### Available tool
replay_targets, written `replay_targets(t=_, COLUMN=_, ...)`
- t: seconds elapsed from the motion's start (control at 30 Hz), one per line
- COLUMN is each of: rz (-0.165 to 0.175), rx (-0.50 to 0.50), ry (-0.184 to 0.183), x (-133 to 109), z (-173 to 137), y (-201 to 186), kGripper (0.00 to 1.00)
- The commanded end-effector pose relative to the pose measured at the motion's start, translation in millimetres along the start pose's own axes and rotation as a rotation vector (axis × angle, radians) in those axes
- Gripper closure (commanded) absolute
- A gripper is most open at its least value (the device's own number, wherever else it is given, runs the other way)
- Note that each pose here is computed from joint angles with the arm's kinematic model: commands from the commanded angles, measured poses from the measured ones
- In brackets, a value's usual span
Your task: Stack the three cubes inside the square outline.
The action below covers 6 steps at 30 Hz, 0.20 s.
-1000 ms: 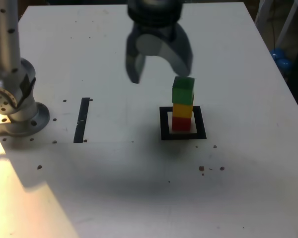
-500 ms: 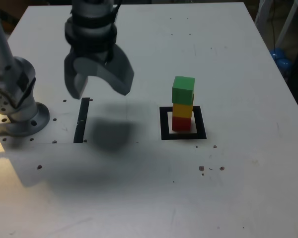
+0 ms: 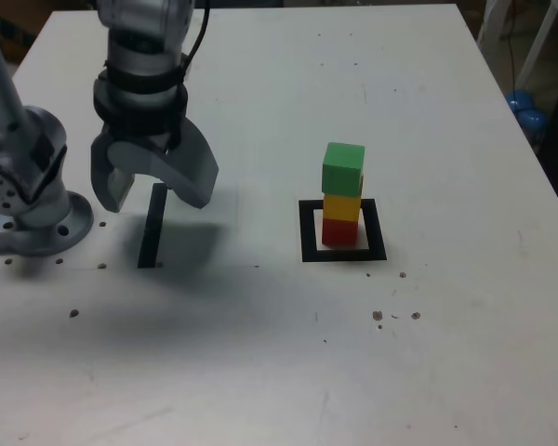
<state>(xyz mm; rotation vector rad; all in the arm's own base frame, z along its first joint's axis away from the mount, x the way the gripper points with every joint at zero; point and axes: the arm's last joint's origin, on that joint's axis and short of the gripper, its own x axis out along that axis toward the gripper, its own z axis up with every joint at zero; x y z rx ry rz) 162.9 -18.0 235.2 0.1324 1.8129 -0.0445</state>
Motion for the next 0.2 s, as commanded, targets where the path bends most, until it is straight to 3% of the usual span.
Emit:
replay_targets(t=0.0, rz=-0.005, rx=-0.003, ry=-0.002, x=1.0, z=-1.7, y=0.0, kGripper=0.01)
replay_targets(t=0.17, rz=-0.005, rx=-0.002, ry=0.004, x=3.0, z=-0.7, y=-0.1, kGripper=0.0)
